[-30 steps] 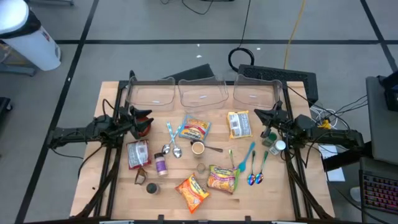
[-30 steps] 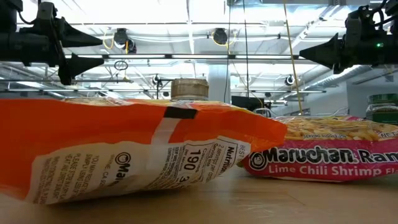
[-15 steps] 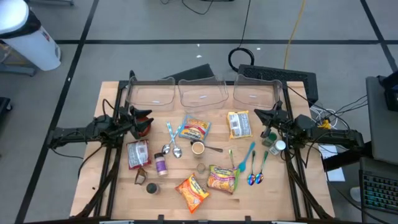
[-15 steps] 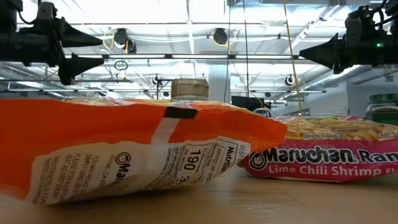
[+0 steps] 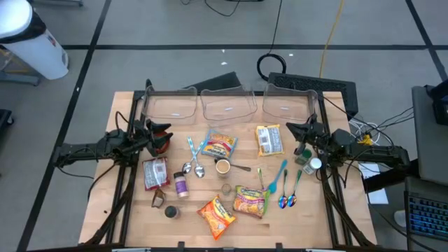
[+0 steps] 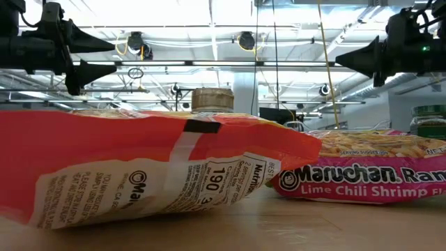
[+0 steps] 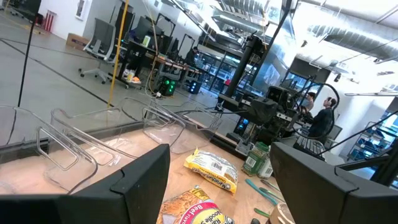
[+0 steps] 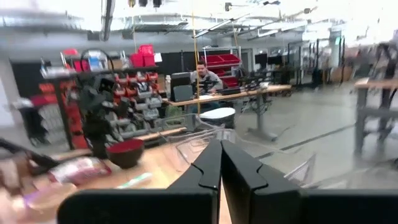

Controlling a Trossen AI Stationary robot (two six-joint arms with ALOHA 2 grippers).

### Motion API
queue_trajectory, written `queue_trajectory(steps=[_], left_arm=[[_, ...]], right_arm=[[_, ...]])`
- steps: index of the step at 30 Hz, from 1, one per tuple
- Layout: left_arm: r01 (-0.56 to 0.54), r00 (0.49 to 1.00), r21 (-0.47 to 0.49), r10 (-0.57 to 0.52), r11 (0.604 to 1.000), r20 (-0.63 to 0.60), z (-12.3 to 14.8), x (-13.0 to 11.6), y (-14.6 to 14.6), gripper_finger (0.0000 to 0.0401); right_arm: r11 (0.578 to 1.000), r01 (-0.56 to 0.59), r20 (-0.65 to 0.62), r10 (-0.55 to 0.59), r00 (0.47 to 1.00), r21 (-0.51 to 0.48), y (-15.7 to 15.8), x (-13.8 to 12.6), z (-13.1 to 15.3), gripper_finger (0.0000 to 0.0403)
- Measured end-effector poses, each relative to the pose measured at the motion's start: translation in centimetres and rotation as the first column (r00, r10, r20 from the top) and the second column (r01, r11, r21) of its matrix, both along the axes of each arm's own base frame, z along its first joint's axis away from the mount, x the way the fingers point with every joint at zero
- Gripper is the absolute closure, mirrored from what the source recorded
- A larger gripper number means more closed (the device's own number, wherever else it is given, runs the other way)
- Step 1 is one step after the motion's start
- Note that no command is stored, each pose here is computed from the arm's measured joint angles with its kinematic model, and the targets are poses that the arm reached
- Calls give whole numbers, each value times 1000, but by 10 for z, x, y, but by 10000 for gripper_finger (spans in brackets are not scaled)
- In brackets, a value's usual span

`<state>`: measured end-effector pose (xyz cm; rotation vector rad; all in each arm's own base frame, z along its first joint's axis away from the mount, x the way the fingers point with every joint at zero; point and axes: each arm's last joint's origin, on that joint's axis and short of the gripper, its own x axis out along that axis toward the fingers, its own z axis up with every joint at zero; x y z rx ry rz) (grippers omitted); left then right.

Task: Pick & Place Food Item
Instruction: Put the gold seasoning bottle into the left transparent bin

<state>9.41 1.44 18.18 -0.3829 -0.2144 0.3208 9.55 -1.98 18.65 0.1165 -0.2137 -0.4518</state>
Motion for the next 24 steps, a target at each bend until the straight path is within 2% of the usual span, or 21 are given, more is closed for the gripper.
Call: queue_trajectory(steps=[3,6,9,11,15,18,22,24], left_arm=[[0,1000,0,0,1000,0,0,0,0,118],[0,1000,0,0,1000,0,0,0,0,118],[0,1000,0,0,1000,0,0,0,0,118],[0,1000,0,0,1000,0,0,0,0,118],[0,1000,0,0,1000,0,0,0,0,118],[0,1000,0,0,1000,0,0,0,0,118],[0,1000,0,0,1000,0,0,0,0,118],[0,1000,0,0,1000,0,0,0,0,118]], right_arm=[[992,-30,70,22,997,121,0,0,1,403],[968,-84,78,68,995,238,1,2,-4,403],[951,-165,47,158,986,261,3,7,-8,403],[950,-209,4,214,977,232,4,10,-10,403],[955,-273,-11,276,961,115,6,15,-5,403],[961,-273,-4,274,962,43,6,19,0,403],[965,-263,-143,259,955,-3,5,29,-5,403],[963,-268,-156,259,953,-36,5,37,7,403]])
